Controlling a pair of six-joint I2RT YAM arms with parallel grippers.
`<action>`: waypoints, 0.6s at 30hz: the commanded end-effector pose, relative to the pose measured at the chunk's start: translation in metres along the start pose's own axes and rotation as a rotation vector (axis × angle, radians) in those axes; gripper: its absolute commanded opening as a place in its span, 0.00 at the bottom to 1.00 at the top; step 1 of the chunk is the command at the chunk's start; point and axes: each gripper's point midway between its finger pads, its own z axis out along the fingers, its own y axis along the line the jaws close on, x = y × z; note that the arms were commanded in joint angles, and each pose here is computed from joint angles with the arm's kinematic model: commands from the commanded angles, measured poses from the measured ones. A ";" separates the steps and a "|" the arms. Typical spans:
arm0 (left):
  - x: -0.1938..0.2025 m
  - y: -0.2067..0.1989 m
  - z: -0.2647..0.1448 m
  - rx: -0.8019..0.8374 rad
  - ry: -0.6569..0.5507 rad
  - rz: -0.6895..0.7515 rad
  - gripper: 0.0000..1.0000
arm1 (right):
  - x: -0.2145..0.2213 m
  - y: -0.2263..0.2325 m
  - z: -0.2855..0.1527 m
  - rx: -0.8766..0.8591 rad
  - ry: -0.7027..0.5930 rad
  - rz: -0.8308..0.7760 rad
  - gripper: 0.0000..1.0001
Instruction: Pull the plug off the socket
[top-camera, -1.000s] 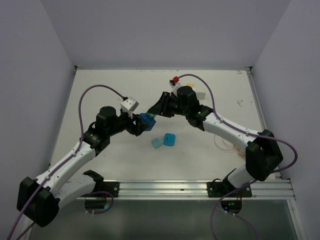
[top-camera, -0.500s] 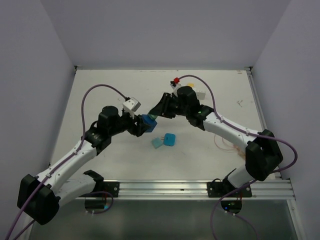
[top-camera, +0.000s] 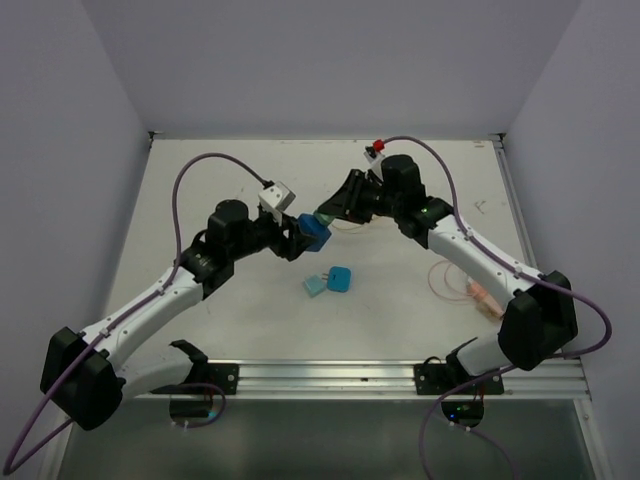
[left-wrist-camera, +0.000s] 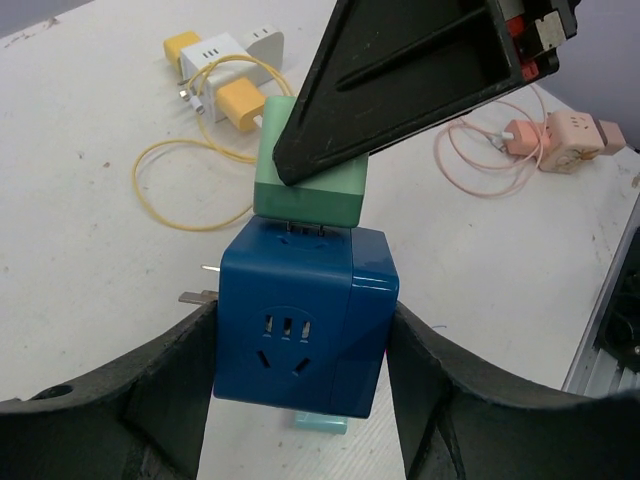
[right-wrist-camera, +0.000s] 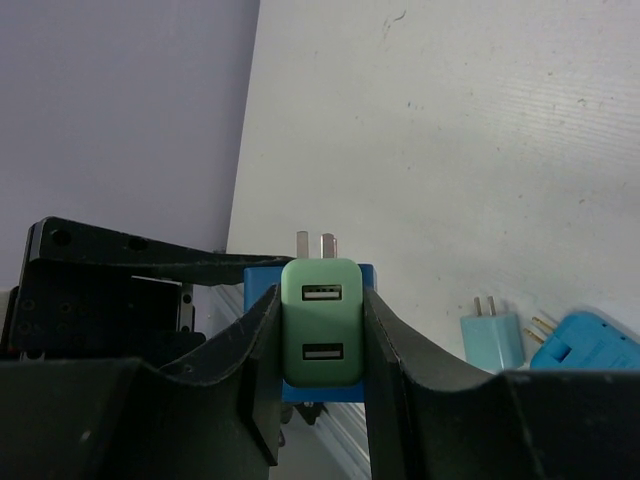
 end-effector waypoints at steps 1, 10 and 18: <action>0.088 0.027 -0.018 -0.140 0.322 -0.075 0.00 | -0.125 0.023 -0.064 -0.001 -0.448 -0.060 0.00; 0.099 0.034 -0.017 -0.182 0.372 -0.093 0.00 | -0.148 0.022 -0.094 -0.006 -0.561 -0.063 0.00; 0.083 0.045 -0.023 -0.262 0.301 -0.084 0.00 | -0.111 -0.021 -0.077 0.070 -0.420 -0.070 0.00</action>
